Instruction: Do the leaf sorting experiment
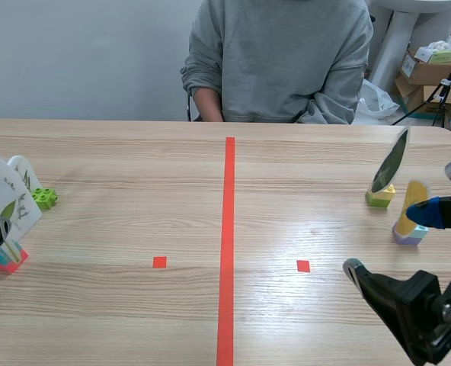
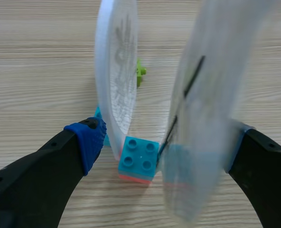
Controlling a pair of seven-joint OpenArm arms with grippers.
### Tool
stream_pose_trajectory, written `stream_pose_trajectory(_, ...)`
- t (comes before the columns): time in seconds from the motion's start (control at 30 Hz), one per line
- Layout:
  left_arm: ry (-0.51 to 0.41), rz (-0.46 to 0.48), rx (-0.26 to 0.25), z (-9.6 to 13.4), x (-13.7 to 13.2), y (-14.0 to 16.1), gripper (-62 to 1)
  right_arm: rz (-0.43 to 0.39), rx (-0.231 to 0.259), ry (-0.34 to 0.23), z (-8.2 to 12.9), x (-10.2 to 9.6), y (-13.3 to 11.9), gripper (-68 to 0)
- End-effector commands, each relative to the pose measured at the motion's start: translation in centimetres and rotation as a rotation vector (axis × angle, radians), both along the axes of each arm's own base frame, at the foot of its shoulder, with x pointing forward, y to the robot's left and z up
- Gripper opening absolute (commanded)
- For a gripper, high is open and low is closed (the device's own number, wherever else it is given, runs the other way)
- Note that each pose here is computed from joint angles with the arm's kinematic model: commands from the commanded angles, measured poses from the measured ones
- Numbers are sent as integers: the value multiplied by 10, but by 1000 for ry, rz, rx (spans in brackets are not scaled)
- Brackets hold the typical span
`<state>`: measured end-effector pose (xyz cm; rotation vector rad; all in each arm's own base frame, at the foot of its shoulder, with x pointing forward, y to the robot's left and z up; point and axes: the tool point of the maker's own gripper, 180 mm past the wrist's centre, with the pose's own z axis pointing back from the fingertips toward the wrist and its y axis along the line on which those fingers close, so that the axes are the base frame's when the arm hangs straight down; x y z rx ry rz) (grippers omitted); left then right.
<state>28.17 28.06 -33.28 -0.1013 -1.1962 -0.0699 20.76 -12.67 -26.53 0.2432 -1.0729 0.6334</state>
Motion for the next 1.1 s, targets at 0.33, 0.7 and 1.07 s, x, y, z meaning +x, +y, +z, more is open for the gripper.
stream_pose_trajectory(0.33,-44,-40,81,35,-35,12,-71,4,-17,-5,1,3,-3,-85)
stream_pose_trajectory(0.7,-76,-322,126,89,-68,-65,-68,4,-19,-3,1,3,-3,-85)
stream_pose_trajectory(1.07,-105,-604,69,120,-84,-160,-37,3,-7,-5,2,3,-2,-85)
